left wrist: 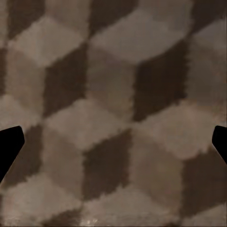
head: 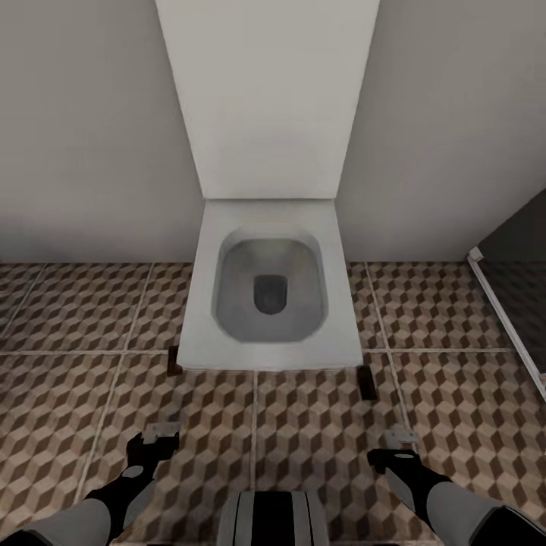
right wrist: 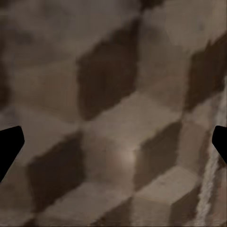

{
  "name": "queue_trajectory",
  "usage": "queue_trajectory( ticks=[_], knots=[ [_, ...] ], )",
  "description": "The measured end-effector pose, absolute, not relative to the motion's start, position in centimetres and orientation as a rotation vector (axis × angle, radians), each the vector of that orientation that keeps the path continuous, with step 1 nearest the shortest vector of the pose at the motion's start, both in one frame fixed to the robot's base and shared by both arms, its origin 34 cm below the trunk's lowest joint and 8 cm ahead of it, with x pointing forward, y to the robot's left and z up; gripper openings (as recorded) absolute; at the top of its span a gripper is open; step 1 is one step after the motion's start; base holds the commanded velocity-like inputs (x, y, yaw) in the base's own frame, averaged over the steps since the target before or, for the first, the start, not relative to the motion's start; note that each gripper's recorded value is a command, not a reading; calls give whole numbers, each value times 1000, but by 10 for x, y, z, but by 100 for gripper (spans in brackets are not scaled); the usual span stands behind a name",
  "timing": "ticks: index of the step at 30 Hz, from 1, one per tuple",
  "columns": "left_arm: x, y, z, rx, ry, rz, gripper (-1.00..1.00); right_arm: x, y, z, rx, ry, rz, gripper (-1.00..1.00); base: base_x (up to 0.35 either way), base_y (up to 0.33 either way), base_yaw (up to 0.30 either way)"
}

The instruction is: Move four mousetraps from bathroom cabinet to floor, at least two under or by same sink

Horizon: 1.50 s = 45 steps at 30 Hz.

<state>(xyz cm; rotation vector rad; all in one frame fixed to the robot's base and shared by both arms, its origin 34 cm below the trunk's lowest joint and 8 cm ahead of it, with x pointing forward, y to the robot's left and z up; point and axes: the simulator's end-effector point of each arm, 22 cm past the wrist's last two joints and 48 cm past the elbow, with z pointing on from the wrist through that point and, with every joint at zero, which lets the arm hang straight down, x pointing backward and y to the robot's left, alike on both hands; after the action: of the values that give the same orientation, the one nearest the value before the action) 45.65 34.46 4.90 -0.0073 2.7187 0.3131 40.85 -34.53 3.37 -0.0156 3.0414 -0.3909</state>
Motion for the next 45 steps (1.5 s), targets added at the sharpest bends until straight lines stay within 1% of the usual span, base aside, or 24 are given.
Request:
queue_trajectory(
  ticks=[32, 37, 45],
  knots=[
    [457, 344, 49, -4, 2715, 311, 100, 411, -344, 34, -15, 3032, -386, 100, -344, 0, 0],
    [459, 343, 50, 0, 2712, 307, 100, 411, -343, 34, -16, 3031, -385, 100, -194, 0, 0],
    [460, 341, 50, 4, 2710, 302, 100, 411, -343, 34, -17, 3031, -383, 100, -58, 0, 0]
  ],
)
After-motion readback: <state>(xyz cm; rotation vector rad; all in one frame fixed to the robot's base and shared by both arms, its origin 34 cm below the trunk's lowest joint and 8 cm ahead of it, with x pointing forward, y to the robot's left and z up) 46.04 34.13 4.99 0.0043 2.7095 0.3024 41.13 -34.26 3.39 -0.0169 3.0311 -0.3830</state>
